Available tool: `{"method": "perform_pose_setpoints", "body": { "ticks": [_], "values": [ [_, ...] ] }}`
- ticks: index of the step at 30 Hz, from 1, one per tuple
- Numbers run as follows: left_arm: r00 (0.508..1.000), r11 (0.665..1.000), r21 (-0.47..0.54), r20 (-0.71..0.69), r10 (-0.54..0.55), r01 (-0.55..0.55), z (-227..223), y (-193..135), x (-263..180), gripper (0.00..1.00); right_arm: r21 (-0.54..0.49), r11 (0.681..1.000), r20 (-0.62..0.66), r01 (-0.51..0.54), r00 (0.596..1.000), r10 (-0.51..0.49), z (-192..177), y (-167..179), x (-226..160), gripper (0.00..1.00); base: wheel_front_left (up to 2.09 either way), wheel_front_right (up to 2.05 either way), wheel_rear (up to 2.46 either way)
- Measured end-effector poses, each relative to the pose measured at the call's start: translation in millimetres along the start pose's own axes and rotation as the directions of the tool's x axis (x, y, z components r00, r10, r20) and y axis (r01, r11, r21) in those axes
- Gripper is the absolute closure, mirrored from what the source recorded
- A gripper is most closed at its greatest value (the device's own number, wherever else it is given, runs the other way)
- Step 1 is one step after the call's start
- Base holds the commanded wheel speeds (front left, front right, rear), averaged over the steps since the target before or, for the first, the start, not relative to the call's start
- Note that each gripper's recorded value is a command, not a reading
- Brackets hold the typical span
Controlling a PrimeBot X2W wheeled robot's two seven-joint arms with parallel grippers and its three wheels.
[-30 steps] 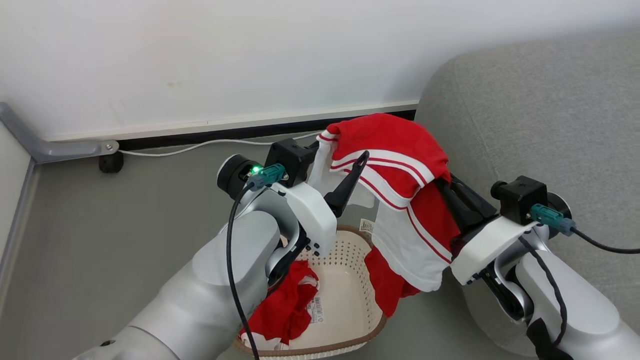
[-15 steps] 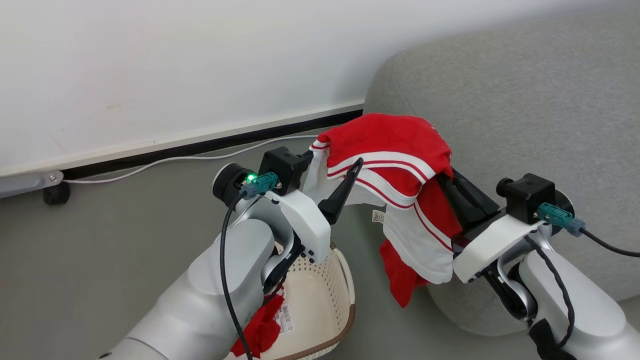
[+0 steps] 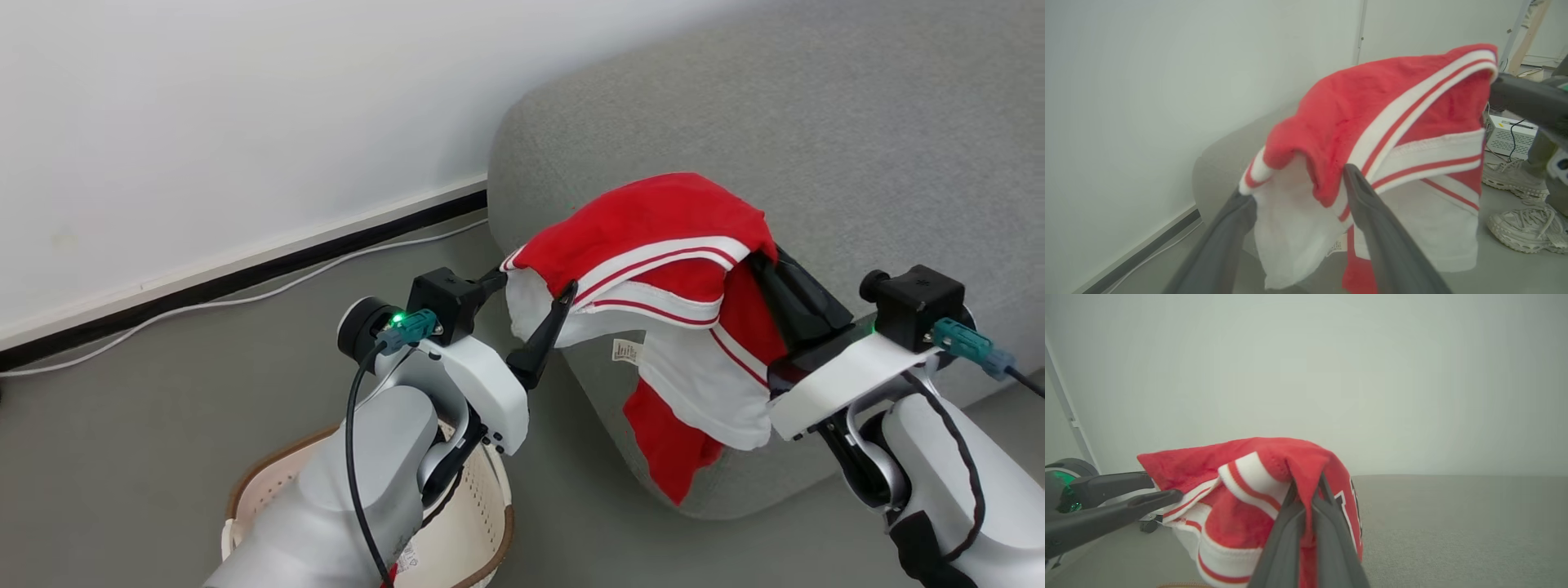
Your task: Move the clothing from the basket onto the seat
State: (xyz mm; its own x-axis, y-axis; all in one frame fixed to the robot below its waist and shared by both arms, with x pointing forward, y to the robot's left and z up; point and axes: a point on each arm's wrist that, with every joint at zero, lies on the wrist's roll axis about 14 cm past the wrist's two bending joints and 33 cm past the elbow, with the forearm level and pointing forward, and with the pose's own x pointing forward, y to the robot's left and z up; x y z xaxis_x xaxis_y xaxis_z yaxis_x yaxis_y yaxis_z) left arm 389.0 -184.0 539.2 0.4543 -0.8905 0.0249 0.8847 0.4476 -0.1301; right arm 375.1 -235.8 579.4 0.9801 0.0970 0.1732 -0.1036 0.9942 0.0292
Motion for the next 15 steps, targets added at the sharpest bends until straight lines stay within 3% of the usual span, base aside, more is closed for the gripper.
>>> {"method": "perform_pose_setpoints", "body": {
  "ticks": [15],
  "values": [
    [0.996,0.995,-0.037,-0.018,-0.093,0.092,-19,-25,19,0.00,-0.006,0.978,0.041,0.207,0.978,-0.206,16,-62,-43,1.00,0.00,0.00,0.00]
  ]
}}
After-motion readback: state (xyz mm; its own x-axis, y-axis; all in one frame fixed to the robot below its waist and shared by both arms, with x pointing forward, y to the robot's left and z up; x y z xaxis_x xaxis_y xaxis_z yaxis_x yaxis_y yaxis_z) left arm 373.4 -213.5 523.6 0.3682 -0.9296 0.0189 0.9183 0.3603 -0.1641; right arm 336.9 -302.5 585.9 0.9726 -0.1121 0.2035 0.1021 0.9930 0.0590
